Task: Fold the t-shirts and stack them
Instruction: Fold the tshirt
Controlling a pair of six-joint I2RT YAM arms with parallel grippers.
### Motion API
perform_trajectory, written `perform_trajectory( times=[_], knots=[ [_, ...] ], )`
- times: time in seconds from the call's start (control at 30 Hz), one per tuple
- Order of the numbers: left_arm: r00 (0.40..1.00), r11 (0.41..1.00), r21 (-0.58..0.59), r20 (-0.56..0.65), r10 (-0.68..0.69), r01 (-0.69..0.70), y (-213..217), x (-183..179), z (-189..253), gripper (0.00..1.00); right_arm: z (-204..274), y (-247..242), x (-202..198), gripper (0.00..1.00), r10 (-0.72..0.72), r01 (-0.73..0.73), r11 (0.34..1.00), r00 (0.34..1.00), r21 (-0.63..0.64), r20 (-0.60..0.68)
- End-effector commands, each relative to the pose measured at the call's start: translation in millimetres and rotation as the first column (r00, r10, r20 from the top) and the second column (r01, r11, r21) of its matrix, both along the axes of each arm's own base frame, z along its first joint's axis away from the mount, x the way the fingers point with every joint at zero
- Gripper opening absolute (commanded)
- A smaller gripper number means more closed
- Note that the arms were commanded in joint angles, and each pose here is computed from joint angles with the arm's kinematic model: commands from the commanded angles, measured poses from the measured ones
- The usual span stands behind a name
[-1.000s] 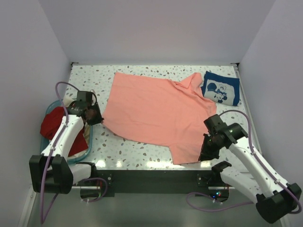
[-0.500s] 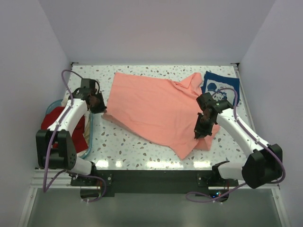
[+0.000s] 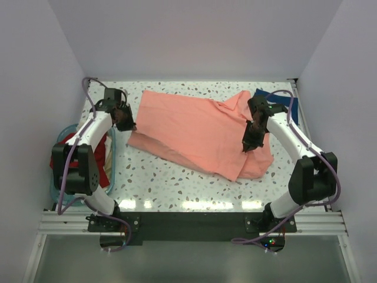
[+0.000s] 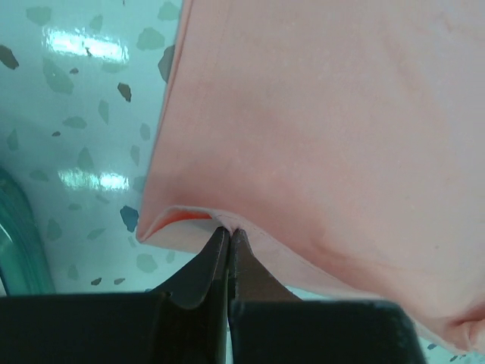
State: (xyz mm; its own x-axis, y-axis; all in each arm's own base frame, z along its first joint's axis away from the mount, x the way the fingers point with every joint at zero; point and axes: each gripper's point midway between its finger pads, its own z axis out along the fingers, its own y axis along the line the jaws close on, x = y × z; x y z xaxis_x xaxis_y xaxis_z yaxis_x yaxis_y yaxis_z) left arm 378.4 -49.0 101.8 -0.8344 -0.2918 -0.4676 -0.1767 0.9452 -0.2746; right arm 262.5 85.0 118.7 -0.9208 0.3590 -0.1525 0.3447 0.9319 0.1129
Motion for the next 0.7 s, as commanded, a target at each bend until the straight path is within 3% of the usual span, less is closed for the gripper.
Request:
perform_trajectory(
  times=[0.0,0.67],
  knots=[
    [0.994,1.0,0.001,0.104,-0.009,0.009,1,35,24,0.0,14,-6,27,0.0,0.016,-0.015,1.0,0.998,-0.015,0.067],
    [0.99,0.997,0.005,0.116,0.082,-0.083,11,79,21,0.0,30,-56,104,0.0,-0.033,0.035,0.999,0.996,-0.018,0.086]
  ],
)
